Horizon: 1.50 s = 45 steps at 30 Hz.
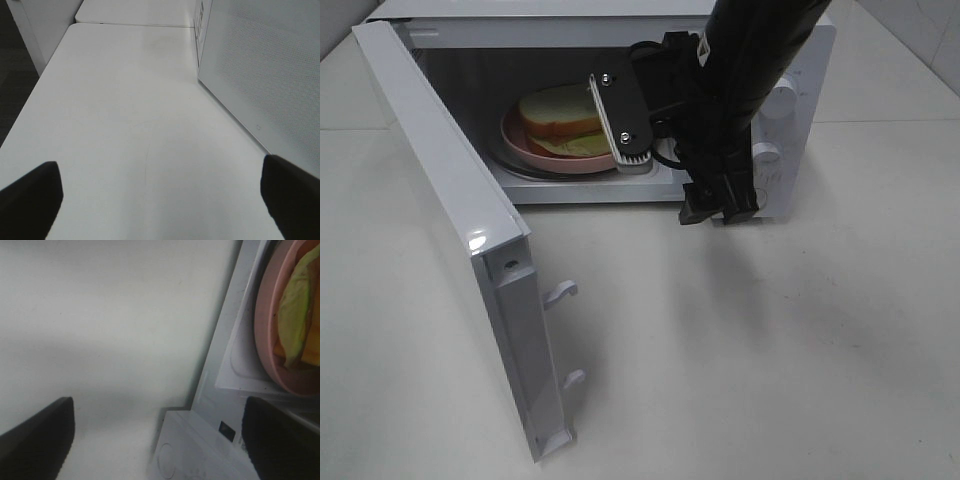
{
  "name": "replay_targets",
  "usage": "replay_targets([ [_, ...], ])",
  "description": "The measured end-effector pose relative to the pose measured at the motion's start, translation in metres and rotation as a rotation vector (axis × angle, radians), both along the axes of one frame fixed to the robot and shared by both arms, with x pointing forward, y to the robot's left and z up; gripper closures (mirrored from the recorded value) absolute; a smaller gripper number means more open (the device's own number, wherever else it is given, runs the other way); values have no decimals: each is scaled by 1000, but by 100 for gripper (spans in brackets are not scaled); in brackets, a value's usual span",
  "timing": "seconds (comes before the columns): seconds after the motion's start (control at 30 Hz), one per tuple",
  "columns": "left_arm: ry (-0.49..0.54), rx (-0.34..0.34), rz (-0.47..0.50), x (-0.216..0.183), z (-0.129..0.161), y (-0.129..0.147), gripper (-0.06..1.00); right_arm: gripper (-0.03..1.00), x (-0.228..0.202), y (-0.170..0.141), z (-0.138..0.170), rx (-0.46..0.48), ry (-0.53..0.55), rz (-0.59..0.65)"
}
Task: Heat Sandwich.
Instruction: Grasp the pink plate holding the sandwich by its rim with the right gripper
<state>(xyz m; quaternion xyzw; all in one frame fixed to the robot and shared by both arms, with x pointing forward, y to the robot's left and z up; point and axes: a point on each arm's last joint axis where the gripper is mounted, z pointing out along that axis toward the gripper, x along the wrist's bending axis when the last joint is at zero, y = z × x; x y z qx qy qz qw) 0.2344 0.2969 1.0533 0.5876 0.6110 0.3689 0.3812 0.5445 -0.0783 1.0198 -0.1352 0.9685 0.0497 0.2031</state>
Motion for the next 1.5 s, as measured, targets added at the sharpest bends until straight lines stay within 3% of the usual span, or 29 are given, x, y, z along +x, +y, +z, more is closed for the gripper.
replay_targets([
  [0.23, 0, 0, 0, 0, 0, 0, -5, 11, 12, 10, -5, 7, -7, 1],
  [0.53, 0, 0, 0, 0, 0, 0, -5, 13, 35, 31, -13, 82, -51, 1],
  [1.5, 0, 0, 0, 0, 0, 0, -5, 19, 84, 69, -63, 92, -40, -4],
])
